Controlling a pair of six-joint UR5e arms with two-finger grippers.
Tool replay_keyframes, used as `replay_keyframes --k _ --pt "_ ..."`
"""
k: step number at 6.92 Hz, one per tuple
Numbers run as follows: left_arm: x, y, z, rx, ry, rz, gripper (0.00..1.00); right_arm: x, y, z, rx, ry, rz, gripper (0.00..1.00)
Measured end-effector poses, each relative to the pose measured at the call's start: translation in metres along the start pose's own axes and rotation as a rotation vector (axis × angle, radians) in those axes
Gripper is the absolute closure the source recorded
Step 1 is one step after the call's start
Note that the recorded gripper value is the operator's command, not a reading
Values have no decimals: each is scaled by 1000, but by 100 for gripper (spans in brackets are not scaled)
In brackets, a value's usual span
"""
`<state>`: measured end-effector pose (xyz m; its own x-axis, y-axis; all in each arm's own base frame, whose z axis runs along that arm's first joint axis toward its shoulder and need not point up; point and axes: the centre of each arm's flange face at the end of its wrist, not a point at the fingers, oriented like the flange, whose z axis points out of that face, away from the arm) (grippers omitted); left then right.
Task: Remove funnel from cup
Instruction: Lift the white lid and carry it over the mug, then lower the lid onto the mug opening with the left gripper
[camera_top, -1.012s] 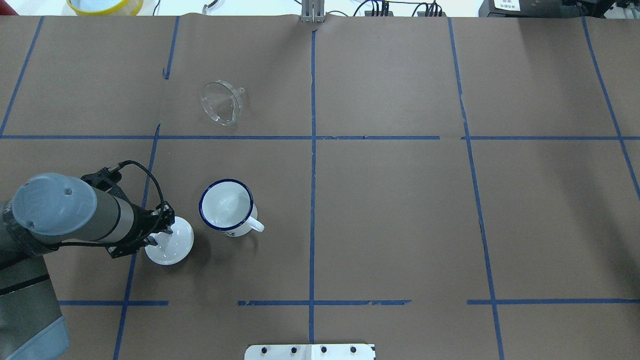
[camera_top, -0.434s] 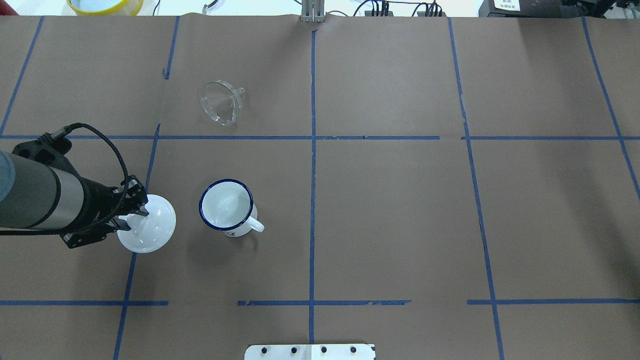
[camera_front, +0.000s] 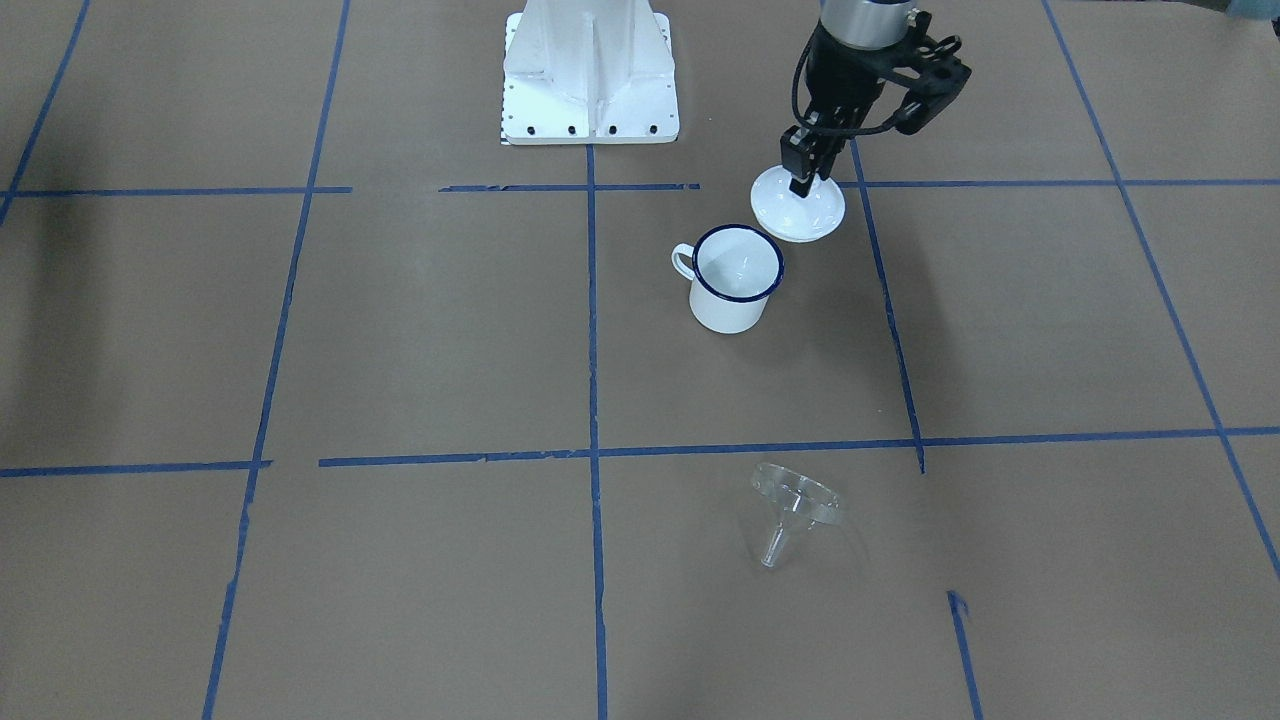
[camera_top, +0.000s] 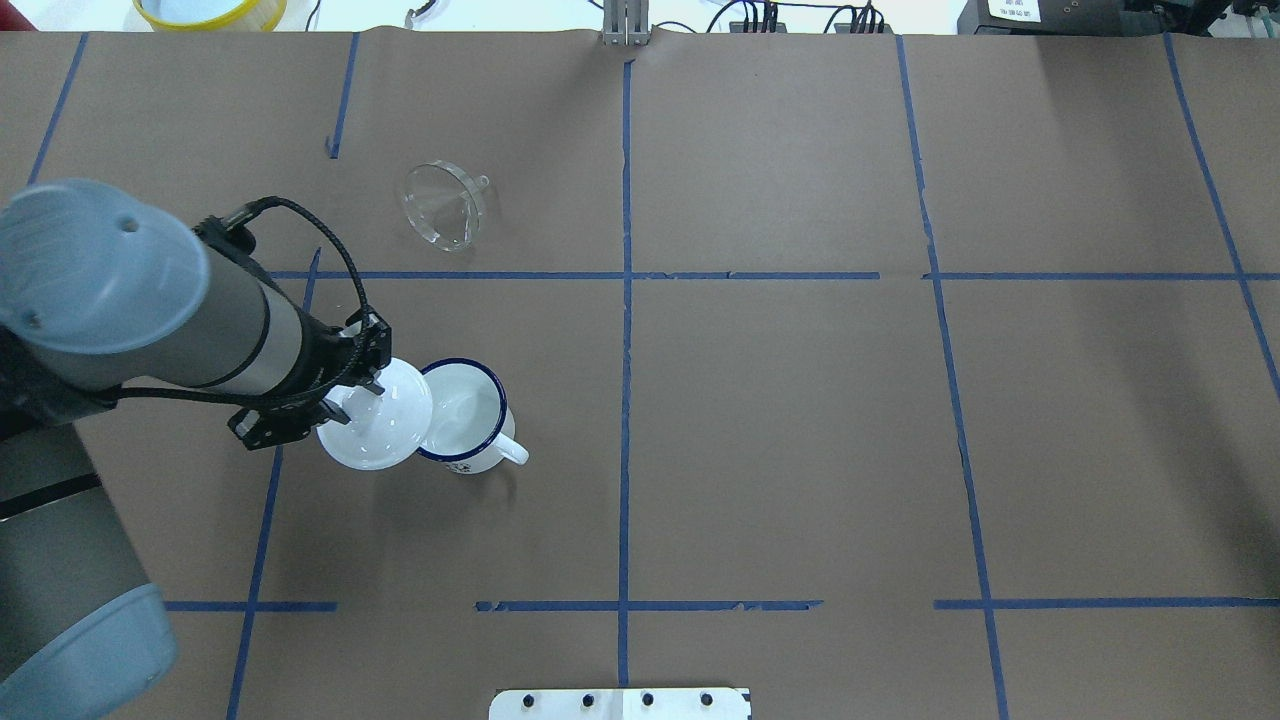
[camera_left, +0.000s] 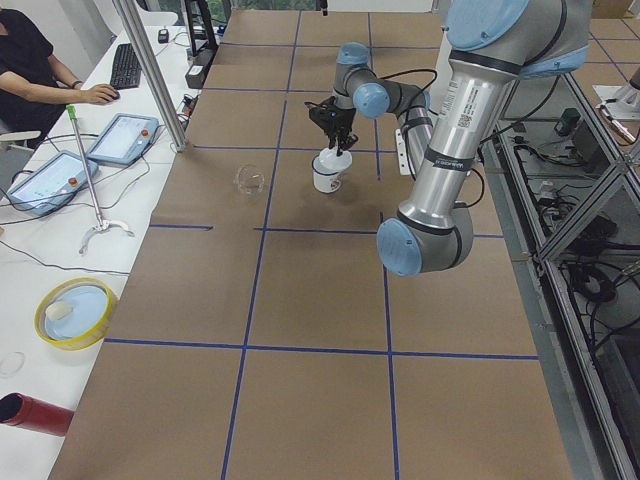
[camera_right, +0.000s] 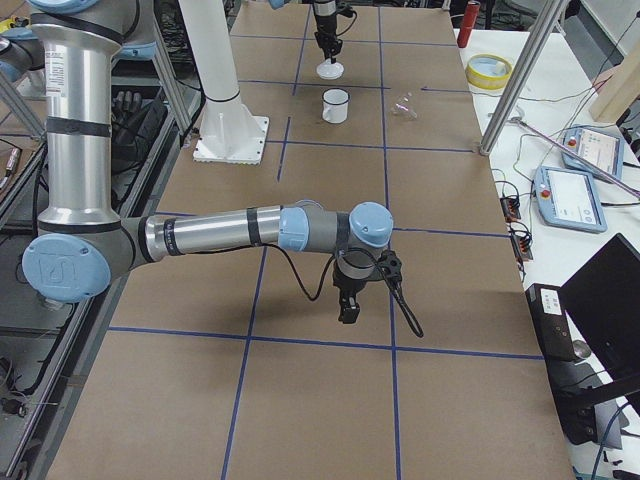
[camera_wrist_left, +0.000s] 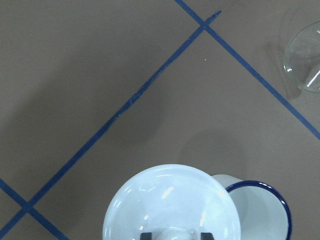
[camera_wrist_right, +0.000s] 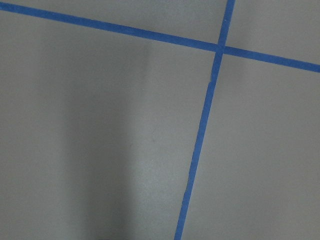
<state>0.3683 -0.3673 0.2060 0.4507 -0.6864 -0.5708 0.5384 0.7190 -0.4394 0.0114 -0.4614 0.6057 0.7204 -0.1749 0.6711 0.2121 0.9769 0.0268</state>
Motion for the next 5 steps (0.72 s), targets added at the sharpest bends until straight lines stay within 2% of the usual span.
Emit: replay_keyframes --k 2,5 --pt "24 5 27 -8 -58 -11 100 0 0 0 0 0 1 0" --pt "50 11 39 -10 -70 -13 100 0 0 0 0 0 0 0"
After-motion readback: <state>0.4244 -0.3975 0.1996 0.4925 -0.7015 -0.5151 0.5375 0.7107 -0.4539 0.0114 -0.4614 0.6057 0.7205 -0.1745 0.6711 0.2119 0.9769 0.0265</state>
